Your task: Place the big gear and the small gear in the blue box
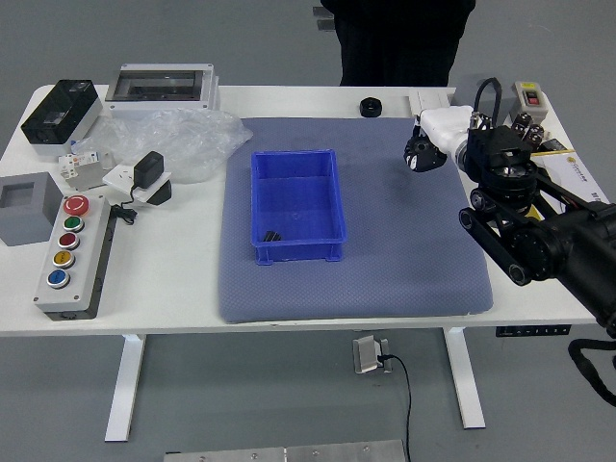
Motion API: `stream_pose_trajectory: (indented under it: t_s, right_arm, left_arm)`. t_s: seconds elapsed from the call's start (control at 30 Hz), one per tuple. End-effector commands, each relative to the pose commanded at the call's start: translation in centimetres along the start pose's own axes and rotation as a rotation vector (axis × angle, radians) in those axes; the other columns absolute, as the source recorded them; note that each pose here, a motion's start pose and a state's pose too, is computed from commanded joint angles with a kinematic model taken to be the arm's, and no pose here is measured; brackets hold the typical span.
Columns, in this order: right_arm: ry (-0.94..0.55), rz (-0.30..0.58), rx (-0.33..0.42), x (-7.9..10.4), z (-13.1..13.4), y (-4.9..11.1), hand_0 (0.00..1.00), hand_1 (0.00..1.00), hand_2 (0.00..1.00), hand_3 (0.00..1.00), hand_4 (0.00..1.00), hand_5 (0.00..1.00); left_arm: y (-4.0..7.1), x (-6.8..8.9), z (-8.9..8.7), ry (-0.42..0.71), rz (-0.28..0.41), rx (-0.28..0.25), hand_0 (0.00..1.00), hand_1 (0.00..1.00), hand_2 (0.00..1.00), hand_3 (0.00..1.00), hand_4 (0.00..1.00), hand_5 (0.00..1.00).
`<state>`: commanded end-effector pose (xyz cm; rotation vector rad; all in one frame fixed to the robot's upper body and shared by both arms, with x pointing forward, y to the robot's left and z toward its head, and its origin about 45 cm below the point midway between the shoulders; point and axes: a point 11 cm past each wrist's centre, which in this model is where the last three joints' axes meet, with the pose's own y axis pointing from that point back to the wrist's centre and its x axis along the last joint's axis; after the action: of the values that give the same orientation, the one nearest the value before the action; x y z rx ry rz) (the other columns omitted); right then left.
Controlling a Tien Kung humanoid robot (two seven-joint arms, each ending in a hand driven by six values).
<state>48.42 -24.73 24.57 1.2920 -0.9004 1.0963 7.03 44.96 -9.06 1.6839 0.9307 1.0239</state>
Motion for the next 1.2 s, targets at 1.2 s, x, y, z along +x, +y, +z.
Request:
stream_pose_trajectory:
  t_s: [1.2]
  right_arm:
    - [-0.036,0.021,0.361,0.5,-15.6,4.9,0.708,0.656,0.77,0.863,0.804,0.571]
  left_arm:
    - [0.0,-0.2,-0.1,-0.02,-0.005,0.005,0.829,0.786,0.779,0.756,0.663,0.357]
